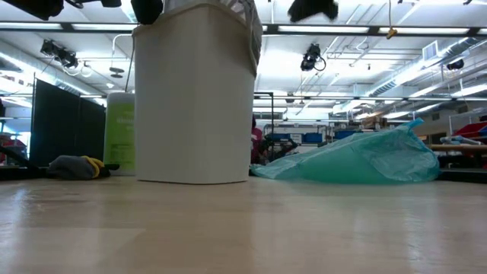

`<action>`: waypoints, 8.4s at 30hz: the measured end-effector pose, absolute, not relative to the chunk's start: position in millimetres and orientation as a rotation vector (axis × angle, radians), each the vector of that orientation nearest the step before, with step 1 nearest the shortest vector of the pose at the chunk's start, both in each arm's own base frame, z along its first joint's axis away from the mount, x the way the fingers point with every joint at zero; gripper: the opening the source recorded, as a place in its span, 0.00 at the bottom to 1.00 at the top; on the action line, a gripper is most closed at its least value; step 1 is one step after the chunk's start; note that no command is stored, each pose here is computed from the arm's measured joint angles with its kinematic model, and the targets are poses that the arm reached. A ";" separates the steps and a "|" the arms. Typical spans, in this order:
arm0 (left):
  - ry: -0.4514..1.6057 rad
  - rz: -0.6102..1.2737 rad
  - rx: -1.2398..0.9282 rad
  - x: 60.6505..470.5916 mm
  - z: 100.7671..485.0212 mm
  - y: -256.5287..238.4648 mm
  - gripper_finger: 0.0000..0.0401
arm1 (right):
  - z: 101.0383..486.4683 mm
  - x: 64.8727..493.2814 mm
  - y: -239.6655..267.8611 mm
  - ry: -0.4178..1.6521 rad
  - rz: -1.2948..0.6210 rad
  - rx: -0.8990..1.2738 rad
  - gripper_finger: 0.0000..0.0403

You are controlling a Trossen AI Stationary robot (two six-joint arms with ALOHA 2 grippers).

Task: Place trash/remove bag and relplace
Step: Remove the light blue trash bag from the trash bin

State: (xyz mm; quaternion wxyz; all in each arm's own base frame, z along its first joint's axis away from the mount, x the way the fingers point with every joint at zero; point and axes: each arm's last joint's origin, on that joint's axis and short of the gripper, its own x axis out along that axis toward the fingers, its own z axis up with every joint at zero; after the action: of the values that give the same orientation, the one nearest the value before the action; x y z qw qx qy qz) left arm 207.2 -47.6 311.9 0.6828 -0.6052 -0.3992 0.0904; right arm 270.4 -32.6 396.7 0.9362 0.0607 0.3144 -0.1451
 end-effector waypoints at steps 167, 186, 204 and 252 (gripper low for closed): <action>-0.154 -0.132 -1.548 209.3 284.3 -127.5 0.40 | 338.1 292.9 -20.5 0.184 -0.118 0.234 0.11; 0.038 -0.160 -1.571 203.1 272.3 -142.4 0.40 | 309.2 323.1 -37.3 0.208 -0.131 0.359 0.48; -0.212 0.198 -1.326 187.6 271.6 -148.7 0.39 | 307.3 321.3 -8.4 0.284 0.072 0.296 0.35; -0.048 0.632 -0.148 141.3 377.1 -144.3 0.20 | 411.1 360.0 12.0 0.263 -0.455 -0.064 0.32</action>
State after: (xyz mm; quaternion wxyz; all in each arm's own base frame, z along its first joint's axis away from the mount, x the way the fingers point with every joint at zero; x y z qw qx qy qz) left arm 141.3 -144.3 377.1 0.9475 -0.0726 -0.0235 0.3106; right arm 360.0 12.0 411.1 0.9652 -0.0319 0.1300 -0.2248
